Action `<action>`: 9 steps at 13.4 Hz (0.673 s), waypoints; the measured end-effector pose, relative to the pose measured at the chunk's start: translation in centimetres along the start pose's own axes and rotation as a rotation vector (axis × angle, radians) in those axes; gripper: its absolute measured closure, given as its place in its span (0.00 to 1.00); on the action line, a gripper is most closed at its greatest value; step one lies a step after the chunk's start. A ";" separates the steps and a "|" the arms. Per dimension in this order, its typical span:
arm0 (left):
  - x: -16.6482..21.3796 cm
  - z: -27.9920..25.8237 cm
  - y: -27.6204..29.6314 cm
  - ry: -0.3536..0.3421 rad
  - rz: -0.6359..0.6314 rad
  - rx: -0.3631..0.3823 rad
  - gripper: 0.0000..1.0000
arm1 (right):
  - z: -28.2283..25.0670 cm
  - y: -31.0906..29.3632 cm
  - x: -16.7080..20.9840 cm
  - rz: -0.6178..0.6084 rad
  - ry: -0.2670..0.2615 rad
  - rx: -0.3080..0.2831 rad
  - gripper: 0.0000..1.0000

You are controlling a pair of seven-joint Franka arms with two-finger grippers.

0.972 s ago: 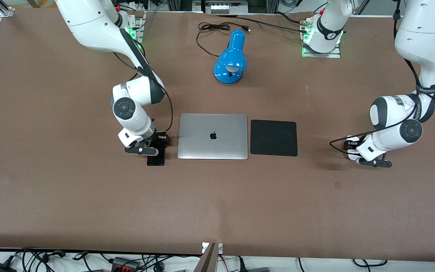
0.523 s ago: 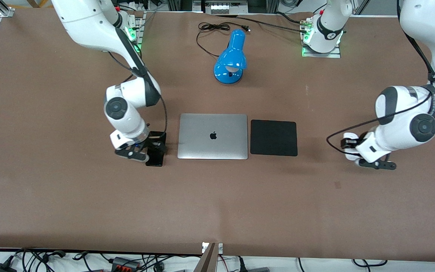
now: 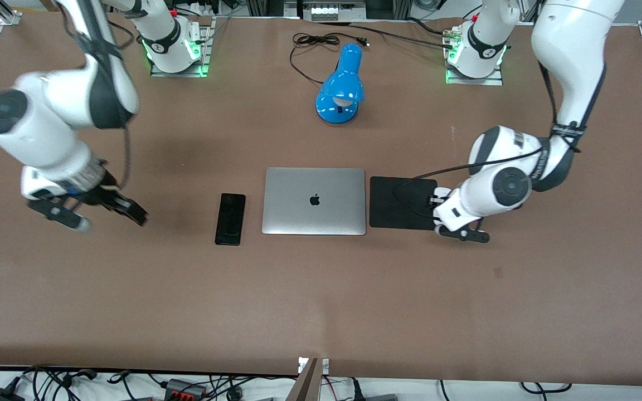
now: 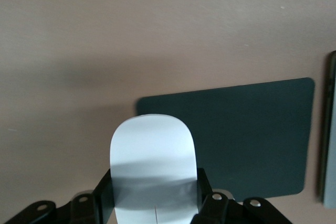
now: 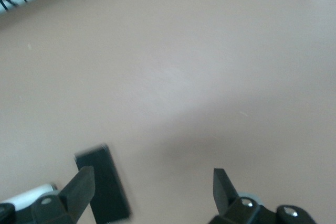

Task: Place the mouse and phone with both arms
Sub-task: 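Release the phone and raise the right gripper while the left gripper carries the mouse, then lower the white mouse onto the black mouse pad with the left gripper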

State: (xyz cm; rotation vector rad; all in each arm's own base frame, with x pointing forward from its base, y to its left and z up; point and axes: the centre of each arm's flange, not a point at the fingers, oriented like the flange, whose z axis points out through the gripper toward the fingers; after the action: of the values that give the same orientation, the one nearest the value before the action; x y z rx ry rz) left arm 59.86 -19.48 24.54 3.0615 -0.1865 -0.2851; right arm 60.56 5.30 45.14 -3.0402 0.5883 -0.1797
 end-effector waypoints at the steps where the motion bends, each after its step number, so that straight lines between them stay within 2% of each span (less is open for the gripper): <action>1: 0.0 0.8 0.9 0.003 -0.003 -0.002 0.38 | -3.0 1.9 0.0 -0.024 -0.040 -0.001 0.00; 2: 0.0 1.5 1.1 0.008 -0.002 -0.005 0.38 | -5.7 3.2 0.1 -0.034 -0.076 -0.007 0.00; 5: 0.1 2.4 0.8 0.012 -0.008 -0.010 0.38 | -13.4 5.0 1.0 -0.037 -0.135 -0.112 0.00; 7: 0.1 2.5 0.8 0.013 -0.008 -0.010 0.38 | -15.2 5.3 2.3 -0.017 -0.136 -0.141 0.00; 9: 0.1 2.5 0.8 0.013 -0.008 -0.010 0.38 | -14.3 5.5 3.6 -0.008 -0.143 -0.152 0.00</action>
State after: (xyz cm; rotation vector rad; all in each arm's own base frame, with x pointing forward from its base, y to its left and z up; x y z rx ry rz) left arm 59.45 -20.42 22.16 3.0537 -0.1714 -0.2652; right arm 60.13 -1.42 59.38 -3.1658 0.6055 0.0854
